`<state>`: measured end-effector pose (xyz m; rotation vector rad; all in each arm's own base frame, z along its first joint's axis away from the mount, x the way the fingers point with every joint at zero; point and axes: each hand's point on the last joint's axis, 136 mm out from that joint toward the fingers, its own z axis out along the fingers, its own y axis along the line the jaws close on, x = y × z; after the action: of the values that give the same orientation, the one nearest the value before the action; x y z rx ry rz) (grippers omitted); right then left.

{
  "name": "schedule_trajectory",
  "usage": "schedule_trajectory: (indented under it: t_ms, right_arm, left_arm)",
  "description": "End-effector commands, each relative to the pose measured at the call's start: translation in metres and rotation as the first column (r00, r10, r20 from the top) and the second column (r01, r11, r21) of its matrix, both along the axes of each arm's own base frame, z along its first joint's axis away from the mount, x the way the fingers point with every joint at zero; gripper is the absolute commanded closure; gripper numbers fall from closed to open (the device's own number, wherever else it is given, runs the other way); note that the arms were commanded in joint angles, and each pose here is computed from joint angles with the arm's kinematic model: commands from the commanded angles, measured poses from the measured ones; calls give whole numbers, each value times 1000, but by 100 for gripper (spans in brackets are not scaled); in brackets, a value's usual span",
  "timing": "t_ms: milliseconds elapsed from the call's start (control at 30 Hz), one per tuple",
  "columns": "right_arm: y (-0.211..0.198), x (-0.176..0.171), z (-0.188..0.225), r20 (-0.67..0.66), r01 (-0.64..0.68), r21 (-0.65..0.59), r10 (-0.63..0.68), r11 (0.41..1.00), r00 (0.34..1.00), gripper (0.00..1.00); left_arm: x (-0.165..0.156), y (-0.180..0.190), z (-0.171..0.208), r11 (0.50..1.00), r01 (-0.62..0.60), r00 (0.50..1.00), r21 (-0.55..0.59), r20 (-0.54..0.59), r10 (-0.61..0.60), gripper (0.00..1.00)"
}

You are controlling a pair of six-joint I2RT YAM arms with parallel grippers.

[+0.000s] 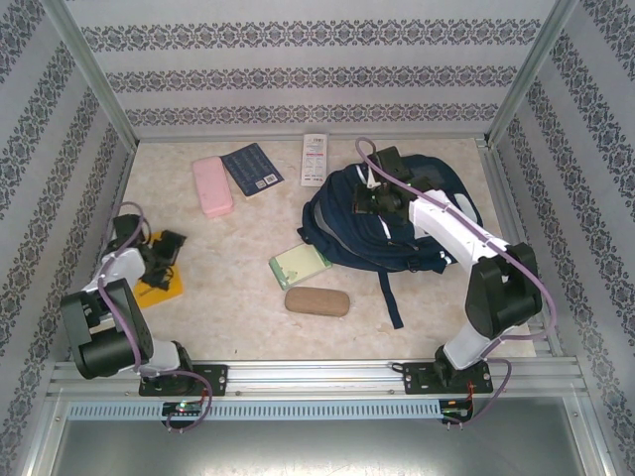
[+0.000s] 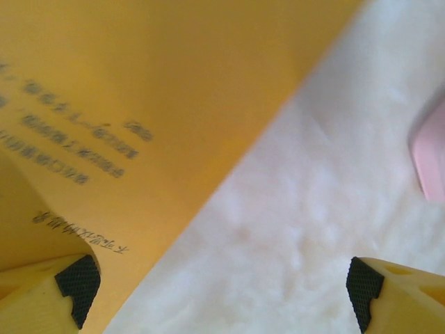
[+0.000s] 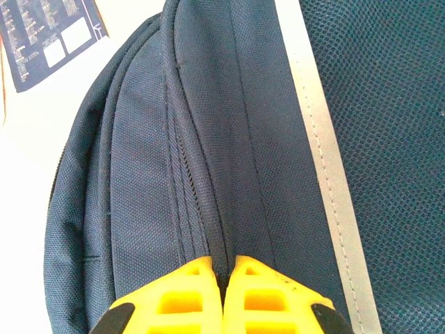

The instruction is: Pack books, pencil case, and school supplies into a backpack

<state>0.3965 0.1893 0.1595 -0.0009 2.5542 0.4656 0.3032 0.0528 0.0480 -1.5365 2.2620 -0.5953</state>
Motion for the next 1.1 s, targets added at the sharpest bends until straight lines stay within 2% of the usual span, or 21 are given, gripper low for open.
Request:
schedule_trajectory:
  t_ms: [0, 167, 233, 367, 433, 567, 667, 767, 833, 967, 1067]
  right_arm:
    - [17, 5, 5, 13, -19, 45, 19, 999, 1000, 100]
    - [20, 8, 4, 11, -31, 35, 31, 999, 999, 100]
    - [22, 9, 4, 10, -40, 29, 39, 999, 999, 100]
    - [24, 14, 10, 22, -57, -3, 57, 998, 998, 93]
    - [25, 16, 13, 33, -61, -8, 61, 998, 998, 82]
    - [29, 18, 24, 56, -69, -19, 70, 997, 996, 77]
    - [41, 16, 33, 79, -96, -14, 97, 995, 992, 68]
    - [61, 11, 38, 88, -129, 2, 129, 992, 988, 64]
    - [80, 4, 40, 89, -160, 24, 158, 987, 984, 64]
    - [125, -12, 34, 79, -238, 65, 233, 969, 969, 64]
    - [161, -26, 17, 43, -288, 96, 285, 953, 958, 64]
  left_arm:
    - [-15, -62, -23, 991, 25, 996, -133, -78, -35, 5]
    - [-12, -105, -22, 992, 40, 997, -117, -59, -48, 5]
    - [-9, -124, -18, 992, 97, 994, -79, -46, -101, 5]
    - [-5, -160, -15, 978, 204, 978, -38, -44, -205, 5]
    - [-5, -176, -14, 968, 250, 967, -15, -55, -250, 7]
    - [-1, -188, -3, 950, 312, 949, 31, -55, -310, 7]
    - [-1, -173, 16, 936, 327, 945, 128, -55, -322, 4]
    - [-5, -145, 35, 897, 358, 934, 258, -85, -348, 3]
    - [-10, -124, 40, 885, 363, 932, 293, -102, -349, 3]
    - [-26, -84, 31, 901, 333, 943, 278, -108, -315, 6]
    - [-36, -67, 12, 924, 315, 948, 218, -115, -296, 8]
